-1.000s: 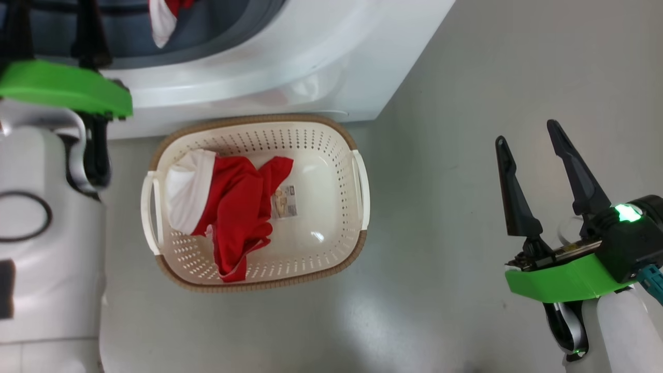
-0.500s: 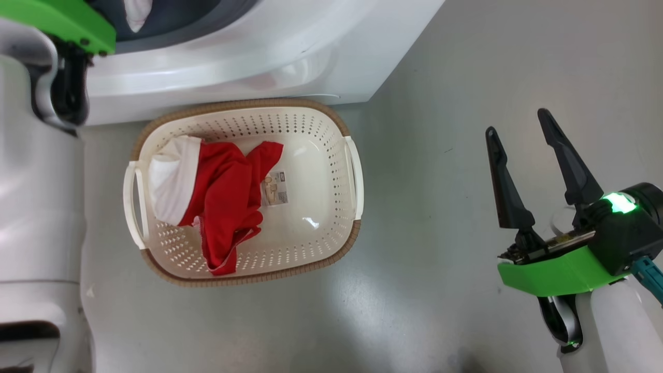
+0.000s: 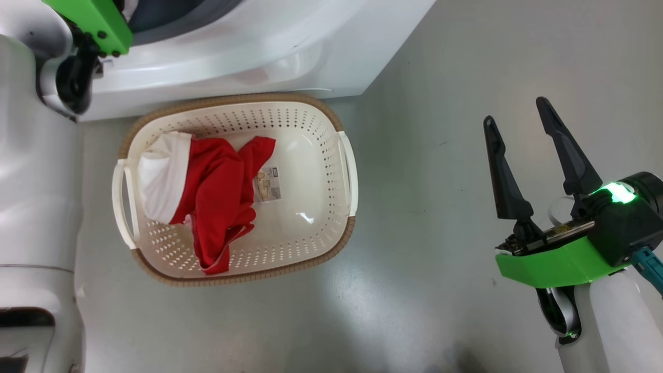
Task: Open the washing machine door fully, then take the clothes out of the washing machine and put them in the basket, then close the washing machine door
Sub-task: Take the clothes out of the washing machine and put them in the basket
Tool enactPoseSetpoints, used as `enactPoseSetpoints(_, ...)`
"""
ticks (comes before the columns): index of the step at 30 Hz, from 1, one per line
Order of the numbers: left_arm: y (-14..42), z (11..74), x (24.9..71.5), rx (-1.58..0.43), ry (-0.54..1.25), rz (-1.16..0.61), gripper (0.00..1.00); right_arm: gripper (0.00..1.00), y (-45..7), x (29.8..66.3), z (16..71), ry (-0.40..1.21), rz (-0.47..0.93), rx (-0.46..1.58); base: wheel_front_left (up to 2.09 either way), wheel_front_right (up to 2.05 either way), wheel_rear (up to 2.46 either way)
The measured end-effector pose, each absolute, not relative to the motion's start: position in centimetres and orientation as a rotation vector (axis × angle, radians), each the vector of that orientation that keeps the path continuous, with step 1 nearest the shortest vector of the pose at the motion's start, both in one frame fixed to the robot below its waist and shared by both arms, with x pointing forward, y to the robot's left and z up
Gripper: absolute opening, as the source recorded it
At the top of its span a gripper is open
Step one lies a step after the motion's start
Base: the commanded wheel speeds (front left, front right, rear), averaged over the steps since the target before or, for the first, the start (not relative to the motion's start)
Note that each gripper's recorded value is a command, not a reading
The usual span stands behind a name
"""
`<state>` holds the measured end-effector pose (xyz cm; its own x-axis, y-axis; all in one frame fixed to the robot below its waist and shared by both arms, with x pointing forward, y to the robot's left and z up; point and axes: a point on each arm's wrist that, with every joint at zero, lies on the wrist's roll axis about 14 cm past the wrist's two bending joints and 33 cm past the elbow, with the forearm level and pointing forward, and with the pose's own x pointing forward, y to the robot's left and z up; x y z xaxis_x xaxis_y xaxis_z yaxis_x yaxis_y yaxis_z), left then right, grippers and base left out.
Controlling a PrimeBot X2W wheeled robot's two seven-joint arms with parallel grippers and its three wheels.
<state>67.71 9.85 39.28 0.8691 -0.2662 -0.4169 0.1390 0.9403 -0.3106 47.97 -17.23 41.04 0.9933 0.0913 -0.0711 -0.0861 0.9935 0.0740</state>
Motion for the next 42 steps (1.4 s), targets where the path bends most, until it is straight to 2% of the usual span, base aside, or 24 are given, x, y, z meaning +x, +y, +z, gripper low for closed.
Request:
enactPoseSetpoints(16, 9.8, 36.0, 65.9, -0.177, 0.684, -0.234, 1.0, 1.0, -17.7, 47.8, 41.5, 0.067, 0.076, 0.081, 0.0, 0.0, 0.0)
enactPoseSetpoints(17, 9.8, 36.0, 65.9, -0.176, 0.683, -0.235, 0.84, 1.0, -17.7, 47.8, 41.5, 0.066, 0.076, 0.081, 0.0, 0.0, 0.0)
enactPoseSetpoints(18, 9.7, 36.1, 65.9, -0.176, 0.683, -0.237, 0.42, 1.0, -17.7, 47.8, 41.5, 0.066, 0.075, 0.081, 0.0, 0.0, 0.0)
enactPoseSetpoints(19, 9.7, 36.1, 65.9, -0.179, 0.684, -0.238, 0.14, 1.0, -17.7, 47.8, 41.6, 0.066, 0.075, 0.081, 0.0, 0.0, 0.0)
enactPoseSetpoints(20, 9.5, 36.1, 65.8, -0.188, 0.693, -0.242, 0.0, 1.0, -17.7, 47.7, 41.5, 0.067, 0.074, 0.083, 0.0, 0.0, 0.0)
enactPoseSetpoints(26, 8.5, 36.8, 65.7, -0.233, 0.678, -0.276, 0.0, 1.0, -17.7, 47.7, 41.7, 0.065, 0.075, 0.084, 0.0, 0.0, 0.0)
enactPoseSetpoints(42, 10.7, 41.9, 66.8, -0.231, 0.287, -0.238, 0.0, 1.0, -17.4, 47.9, 42.0, 0.055, 0.074, 0.119, 0.0, 0.0, 0.0)
